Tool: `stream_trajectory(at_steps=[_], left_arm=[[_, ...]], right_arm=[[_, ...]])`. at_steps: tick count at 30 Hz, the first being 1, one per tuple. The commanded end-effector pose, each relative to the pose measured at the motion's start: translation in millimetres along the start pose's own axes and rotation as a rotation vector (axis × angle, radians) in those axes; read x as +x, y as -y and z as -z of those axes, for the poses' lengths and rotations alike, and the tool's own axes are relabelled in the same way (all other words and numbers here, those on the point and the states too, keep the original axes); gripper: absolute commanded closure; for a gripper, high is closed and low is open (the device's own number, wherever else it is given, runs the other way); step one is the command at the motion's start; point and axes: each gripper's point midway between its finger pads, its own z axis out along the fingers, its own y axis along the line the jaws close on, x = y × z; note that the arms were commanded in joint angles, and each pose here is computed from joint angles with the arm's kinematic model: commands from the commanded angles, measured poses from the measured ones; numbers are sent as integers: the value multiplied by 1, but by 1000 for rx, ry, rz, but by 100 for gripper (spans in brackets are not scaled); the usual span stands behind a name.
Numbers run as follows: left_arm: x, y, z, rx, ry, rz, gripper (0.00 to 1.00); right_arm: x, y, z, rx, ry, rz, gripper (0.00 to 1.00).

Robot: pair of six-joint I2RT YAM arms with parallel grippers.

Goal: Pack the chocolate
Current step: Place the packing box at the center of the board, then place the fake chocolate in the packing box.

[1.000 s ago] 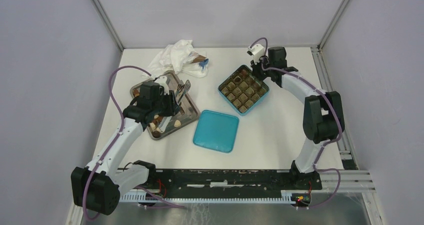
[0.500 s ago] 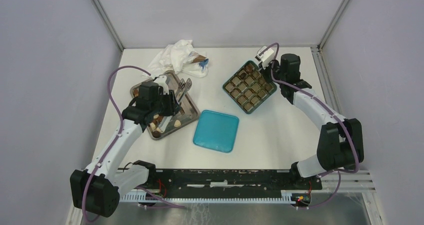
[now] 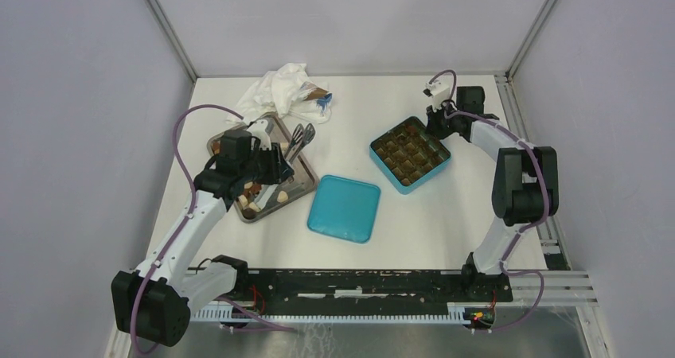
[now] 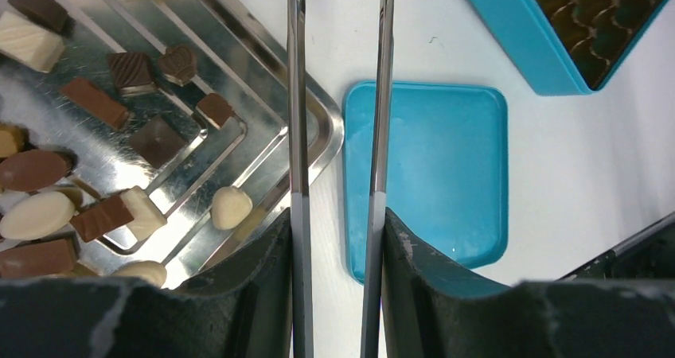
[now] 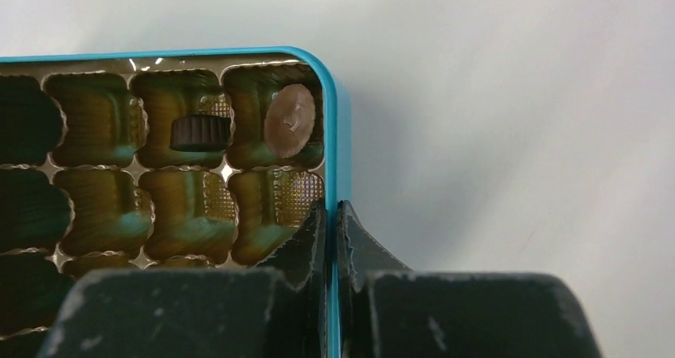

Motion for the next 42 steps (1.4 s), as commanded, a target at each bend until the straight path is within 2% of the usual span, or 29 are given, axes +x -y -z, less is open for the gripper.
stream_trajectory(at_steps=[1, 4, 10, 12, 16, 19, 22, 29, 33, 42], left_arm=[[-19, 24, 3, 136, 72, -53, 88], [-18, 33, 3, 181, 66, -50, 88], [-14, 64, 1, 257, 44, -53, 88], [-12, 80, 1, 269, 30, -69, 88], [-12, 106, -2, 247, 16, -110, 88], [-13, 120, -8, 239, 8, -117, 88], [-12, 130, -17, 227, -10, -131, 88], [-14, 156, -47, 198, -32, -176, 88], [-17, 169, -64, 173, -36, -213, 88], [-16, 174, -106, 53, -83, -284, 87]], right_arm=[[6, -5, -12, -61, -46, -92, 97], [21, -8, -22, -83, -94, -122, 95], [28, -26, -23, -158, -96, -185, 90], [24, -25, -19, -153, -86, -184, 80], [5, -12, 1, -107, -42, -159, 66], [-11, 4, 29, -64, 15, -128, 52], [-24, 3, 61, -70, 74, -74, 43], [-31, -78, 131, -257, 288, 30, 39], [-16, -98, 146, -211, 407, 65, 36], [-1, -88, 144, -158, 363, 39, 36]])
